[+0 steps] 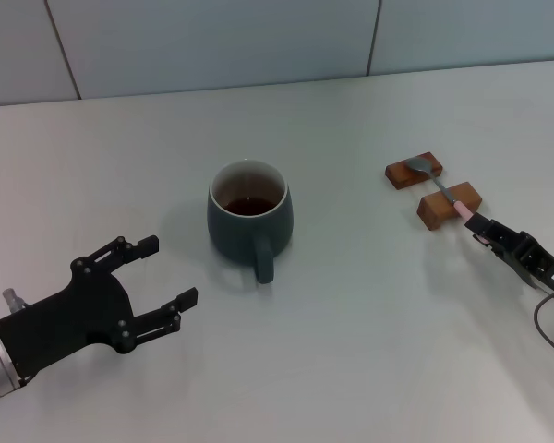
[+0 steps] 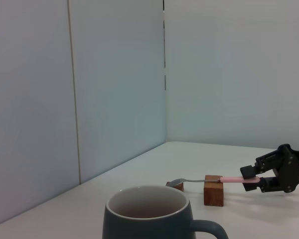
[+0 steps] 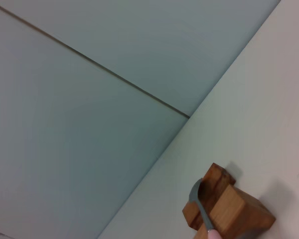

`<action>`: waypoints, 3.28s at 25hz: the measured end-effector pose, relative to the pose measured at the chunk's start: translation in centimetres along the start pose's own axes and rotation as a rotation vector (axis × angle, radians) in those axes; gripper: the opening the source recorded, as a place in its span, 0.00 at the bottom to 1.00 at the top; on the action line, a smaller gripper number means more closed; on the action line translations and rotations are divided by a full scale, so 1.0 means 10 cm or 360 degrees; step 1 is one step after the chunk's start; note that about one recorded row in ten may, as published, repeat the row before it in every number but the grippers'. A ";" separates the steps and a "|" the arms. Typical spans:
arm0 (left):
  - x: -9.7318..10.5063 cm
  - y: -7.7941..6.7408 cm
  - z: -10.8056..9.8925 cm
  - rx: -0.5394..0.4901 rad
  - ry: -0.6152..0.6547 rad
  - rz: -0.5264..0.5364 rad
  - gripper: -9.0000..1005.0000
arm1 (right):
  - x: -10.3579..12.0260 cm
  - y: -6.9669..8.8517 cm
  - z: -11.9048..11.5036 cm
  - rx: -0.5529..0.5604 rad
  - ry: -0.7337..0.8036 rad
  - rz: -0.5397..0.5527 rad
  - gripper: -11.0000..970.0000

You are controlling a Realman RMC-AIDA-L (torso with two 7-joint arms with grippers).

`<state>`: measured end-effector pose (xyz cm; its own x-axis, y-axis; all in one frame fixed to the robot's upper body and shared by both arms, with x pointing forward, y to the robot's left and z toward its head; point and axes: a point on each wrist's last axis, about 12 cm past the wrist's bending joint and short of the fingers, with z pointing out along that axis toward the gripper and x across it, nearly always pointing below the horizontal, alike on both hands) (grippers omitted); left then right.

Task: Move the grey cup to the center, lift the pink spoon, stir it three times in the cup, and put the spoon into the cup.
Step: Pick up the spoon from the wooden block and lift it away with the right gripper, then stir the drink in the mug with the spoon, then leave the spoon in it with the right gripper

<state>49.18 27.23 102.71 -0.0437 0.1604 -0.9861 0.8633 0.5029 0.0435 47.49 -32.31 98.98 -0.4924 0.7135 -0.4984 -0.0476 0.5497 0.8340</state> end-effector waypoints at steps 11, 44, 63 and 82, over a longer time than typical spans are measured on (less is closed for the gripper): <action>0.01 0.00 -0.02 -0.0007 0.0002 0.0001 0.84 | 0.01 0.01 0.02 -0.0001 0.0021 -0.0040 0.21; -0.03 0.00 0.01 0.0013 -0.0029 0.0008 0.84 | -1.54 1.58 -0.29 -0.0429 0.0539 -0.1127 0.14; -0.06 0.03 0.04 0.0018 -0.0033 0.0024 0.84 | -1.43 3.17 0.42 -0.0040 0.1301 -0.1742 0.14; -0.06 0.04 0.04 0.0023 -0.0024 0.0020 0.84 | -1.15 3.46 1.18 0.0119 0.1668 -0.1760 0.14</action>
<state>49.74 27.01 103.24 -0.0254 0.1539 -0.9878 0.8710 0.4883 0.0537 61.77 -16.35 130.78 -0.6165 -0.6595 -0.4301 -0.7667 0.6271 0.1375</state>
